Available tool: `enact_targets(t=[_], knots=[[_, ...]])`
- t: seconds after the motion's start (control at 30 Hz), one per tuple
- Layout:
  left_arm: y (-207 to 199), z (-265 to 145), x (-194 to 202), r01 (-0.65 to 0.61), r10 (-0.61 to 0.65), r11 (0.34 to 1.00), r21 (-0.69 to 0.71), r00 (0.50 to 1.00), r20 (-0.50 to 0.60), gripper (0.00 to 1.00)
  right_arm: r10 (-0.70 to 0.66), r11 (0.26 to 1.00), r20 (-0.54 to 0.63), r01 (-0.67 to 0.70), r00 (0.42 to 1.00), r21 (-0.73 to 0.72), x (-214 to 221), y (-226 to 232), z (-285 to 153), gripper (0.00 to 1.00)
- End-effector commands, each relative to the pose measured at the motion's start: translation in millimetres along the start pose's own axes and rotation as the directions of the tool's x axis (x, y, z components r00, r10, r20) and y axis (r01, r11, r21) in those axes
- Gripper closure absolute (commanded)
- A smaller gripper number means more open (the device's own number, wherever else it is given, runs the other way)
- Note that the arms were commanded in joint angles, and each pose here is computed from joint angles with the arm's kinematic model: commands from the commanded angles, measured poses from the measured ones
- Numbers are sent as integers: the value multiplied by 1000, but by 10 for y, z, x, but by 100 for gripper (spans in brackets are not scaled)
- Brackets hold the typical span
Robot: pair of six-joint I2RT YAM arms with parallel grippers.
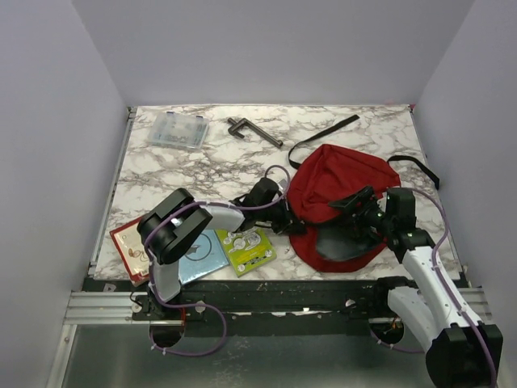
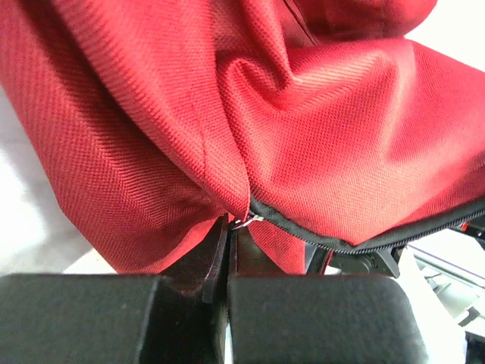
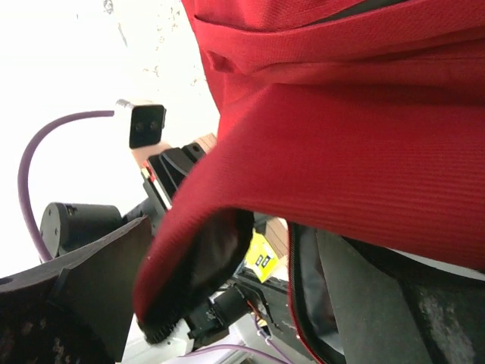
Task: Pack the student bag
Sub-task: Unzip the student bag at the center of the board.
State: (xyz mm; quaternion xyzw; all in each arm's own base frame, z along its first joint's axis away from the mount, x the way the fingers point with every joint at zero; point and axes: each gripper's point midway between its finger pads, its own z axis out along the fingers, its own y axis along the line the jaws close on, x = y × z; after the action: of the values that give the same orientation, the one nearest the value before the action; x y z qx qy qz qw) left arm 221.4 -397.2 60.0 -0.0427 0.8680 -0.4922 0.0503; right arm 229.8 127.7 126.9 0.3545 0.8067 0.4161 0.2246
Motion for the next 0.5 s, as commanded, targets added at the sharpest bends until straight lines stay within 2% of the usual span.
enact_targets(t=[0.0,0.07,0.2,0.27,0.3,0.33,0.4,0.47], knots=[[-306,-63,163,-78,79,994,76,997,-15,100,37,999,75,-39,996,24,-127,149,62,9],[-365,-74,177,-105,106,991,83,994,-5,100,39,998,66,-43,997,56,-64,110,127,12],[-406,-91,156,-196,196,980,26,980,28,100,24,996,75,-30,997,83,20,71,181,28],[-350,-104,105,-254,257,965,-61,966,40,100,-2,997,94,-5,996,79,-15,104,151,64],[-328,-111,68,-277,282,956,-100,959,36,100,-23,997,105,15,994,78,-43,151,124,87],[-259,-113,6,-304,312,941,-149,949,34,100,-33,996,127,21,991,90,-84,172,88,99],[-54,-179,-122,-328,345,905,-270,938,18,100,-43,995,140,31,989,91,-124,258,22,99],[68,-235,-250,-365,387,871,-329,922,1,100,-85,996,123,81,989,41,-125,457,-33,99]])
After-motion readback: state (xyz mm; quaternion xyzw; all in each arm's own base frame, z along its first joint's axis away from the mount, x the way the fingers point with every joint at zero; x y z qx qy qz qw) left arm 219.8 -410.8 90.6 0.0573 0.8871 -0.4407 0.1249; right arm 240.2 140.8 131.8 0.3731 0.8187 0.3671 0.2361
